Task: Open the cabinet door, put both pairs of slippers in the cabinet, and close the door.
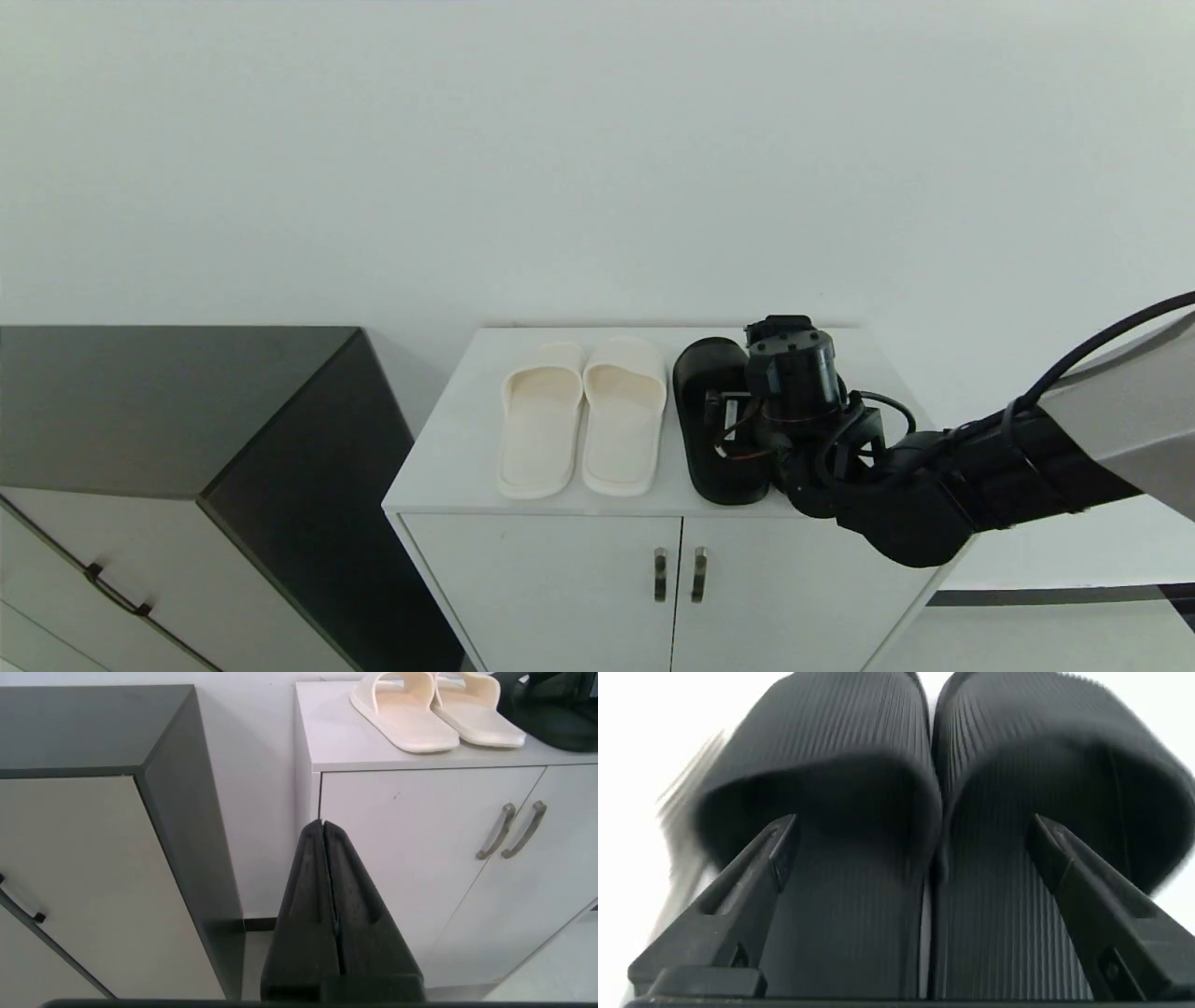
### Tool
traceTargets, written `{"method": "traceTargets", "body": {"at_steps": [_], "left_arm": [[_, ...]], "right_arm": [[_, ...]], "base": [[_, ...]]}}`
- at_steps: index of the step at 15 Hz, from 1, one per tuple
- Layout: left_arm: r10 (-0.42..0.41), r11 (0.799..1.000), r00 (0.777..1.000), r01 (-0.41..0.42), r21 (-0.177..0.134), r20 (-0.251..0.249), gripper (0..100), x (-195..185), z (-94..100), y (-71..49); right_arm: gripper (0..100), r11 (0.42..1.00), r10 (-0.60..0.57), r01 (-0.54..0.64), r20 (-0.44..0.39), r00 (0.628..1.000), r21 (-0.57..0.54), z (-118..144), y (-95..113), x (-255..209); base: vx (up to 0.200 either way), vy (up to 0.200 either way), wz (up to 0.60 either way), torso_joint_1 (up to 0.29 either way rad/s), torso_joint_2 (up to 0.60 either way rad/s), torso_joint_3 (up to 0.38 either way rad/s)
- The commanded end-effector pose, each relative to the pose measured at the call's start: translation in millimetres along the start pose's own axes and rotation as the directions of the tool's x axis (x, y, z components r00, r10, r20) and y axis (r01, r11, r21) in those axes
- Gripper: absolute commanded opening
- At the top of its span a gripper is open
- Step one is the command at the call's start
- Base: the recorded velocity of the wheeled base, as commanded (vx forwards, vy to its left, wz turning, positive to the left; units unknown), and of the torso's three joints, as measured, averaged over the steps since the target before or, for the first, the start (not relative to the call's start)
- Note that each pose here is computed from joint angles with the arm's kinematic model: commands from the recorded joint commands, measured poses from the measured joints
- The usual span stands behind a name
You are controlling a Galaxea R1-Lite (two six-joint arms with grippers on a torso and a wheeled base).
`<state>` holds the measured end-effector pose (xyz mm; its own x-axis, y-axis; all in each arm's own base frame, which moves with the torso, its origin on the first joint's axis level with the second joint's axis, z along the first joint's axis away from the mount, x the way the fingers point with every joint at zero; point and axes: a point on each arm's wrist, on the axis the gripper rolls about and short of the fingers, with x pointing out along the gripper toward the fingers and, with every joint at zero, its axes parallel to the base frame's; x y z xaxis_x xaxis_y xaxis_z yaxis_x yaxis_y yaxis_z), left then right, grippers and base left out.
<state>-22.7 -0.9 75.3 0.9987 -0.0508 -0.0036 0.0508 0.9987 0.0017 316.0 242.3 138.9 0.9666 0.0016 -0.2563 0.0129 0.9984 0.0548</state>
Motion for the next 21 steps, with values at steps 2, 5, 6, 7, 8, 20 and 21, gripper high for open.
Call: {"method": "traceTargets", "body": {"at_steps": [2, 5, 6, 7, 8, 20, 21], "left_arm": [[0.000, 1.000, 1.000, 0.000, 0.000, -0.001, 0, 0, 0.0, 0.0], [0.000, 1.000, 1.000, 0.000, 0.000, -0.001, 0, 0, 0.0, 0.0], [0.000, 1.000, 1.000, 0.000, 0.001, -0.001, 0, 0, 0.0, 0.0], [0.000, 1.000, 1.000, 0.000, 0.001, -0.001, 0, 0, 0.0, 0.0], [0.000, 1.000, 1.000, 0.000, 0.001, -0.001, 0, 0, 0.0, 0.0], [0.002, 1.000, 1.000, -0.002, 0.001, -0.001, 0, 0, 0.0, 0.0], [0.002, 1.000, 1.000, -0.002, 0.001, -0.001, 0, 0, 0.0, 0.0]], "right_arm": [[100, 0.999, -0.039, 0.040, 0.014, 0.999, -0.019, 2, -5, 24], [100, 0.998, -0.046, 0.047, 0.025, 0.999, -0.031, 3, -2, 34], [100, 0.998, -0.044, 0.045, 0.026, 0.999, -0.033, 3, -2, 35], [0, 0.999, -0.038, 0.039, 0.024, 0.999, -0.036, 3, -1, 35], [0, 0.999, -0.038, 0.039, 0.026, 0.999, -0.035, 3, -1, 36], [0, 0.991, 0.129, -0.125, 0.089, 0.988, -0.051, 30, -33, -43], [0, 0.981, 0.189, -0.185, 0.085, 0.978, -0.056, 32, -39, -63]], "base": [[0.000, 0.000, 0.00, 0.000, 0.00, 0.000], [0.000, 0.000, 0.00, 0.000, 0.00, 0.000], [0.000, 0.000, 0.00, 0.000, 0.00, 0.000], [0.000, 0.000, 0.00, 0.000, 0.00, 0.000], [0.000, 0.000, 0.00, 0.000, 0.00, 0.000], [0.000, 0.000, 0.00, 0.000, 0.00, 0.000], [0.000, 0.000, 0.00, 0.000, 0.00, 0.000]]}}
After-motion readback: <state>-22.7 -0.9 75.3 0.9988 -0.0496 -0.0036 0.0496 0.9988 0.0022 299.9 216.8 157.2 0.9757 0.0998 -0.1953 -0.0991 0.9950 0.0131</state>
